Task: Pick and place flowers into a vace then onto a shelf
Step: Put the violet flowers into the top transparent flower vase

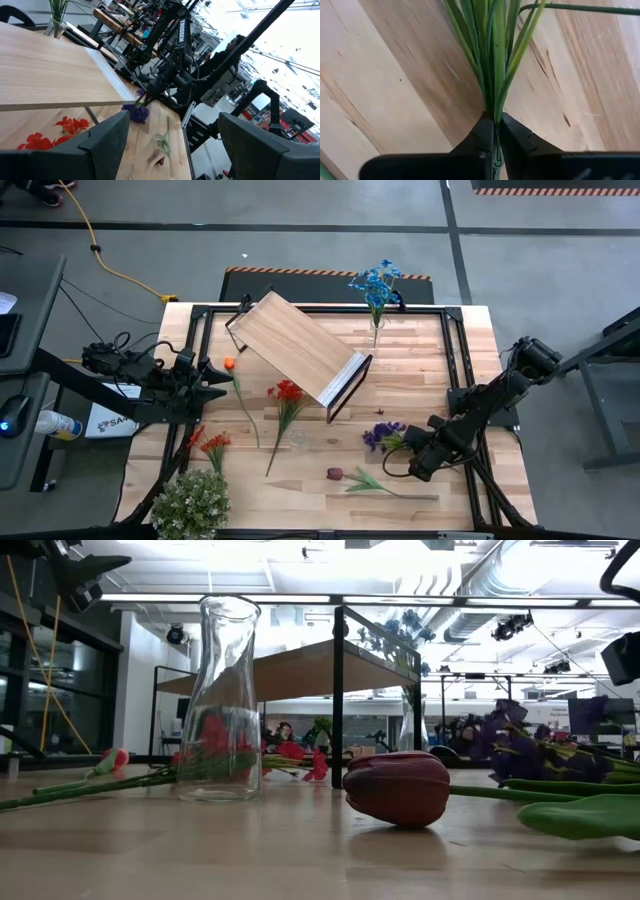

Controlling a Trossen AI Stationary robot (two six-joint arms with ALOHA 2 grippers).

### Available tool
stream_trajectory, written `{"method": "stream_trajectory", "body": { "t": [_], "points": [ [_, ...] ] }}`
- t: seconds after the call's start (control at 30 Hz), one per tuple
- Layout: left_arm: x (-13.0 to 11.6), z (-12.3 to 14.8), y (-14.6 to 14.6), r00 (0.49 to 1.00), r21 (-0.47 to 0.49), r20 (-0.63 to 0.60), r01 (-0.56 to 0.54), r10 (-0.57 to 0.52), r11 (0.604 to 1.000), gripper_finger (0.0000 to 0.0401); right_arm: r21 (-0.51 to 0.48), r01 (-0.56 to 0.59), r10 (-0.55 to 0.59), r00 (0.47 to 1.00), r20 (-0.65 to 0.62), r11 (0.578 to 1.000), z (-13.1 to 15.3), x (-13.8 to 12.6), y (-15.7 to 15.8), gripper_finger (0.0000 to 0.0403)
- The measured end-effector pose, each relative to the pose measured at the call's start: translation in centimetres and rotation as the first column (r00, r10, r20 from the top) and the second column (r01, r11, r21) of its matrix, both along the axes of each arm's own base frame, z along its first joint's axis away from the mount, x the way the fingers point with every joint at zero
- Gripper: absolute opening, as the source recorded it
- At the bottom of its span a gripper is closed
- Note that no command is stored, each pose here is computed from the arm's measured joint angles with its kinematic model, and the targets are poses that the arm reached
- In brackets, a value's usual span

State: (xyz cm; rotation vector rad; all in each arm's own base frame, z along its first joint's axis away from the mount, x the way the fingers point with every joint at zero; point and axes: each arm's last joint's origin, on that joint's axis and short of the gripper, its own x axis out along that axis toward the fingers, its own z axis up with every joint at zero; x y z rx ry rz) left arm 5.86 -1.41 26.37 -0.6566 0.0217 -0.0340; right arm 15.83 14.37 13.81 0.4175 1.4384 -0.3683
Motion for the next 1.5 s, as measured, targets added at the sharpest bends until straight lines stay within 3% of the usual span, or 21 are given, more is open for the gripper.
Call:
{"method": "stream_trajectory", "body": {
  "t": [0.43, 0.83, 1.07, 1.5],
  "points": [
    [0.0, 0.0, 0.0, 1.000, 0.000, 0.000, 0.000, 0.000, 1.000, 0.0337, 0.024, 0.089, -0.090, 0.992, 0.091, 0.996, 0.8, 0.2, 0.0, 0.0004],
    [0.0, 0.0, 0.0, 1.000, -0.001, 0.001, 0.000, 0.000, 1.000, 0.0337, 0.130, 0.118, -0.154, 0.935, 0.319, 0.984, 5.8, -1.2, -1.8, 0.0001],
    [0.0, 0.0, 0.0, 1.000, -0.003, 0.001, -0.001, 0.001, 1.000, 0.0337, 0.189, 0.158, -0.238, 0.795, 0.558, 0.969, 9.5, -2.6, -3.8, 0.0001],
    [0.0, 0.0, 0.0, 1.000, -0.004, 0.001, -0.014, 0.014, 1.000, 0.0337, 0.183, 0.200, -0.251, 0.403, 0.880, 0.963, 14.6, -4.7, -6.9, 0.0000]
  ]
}}
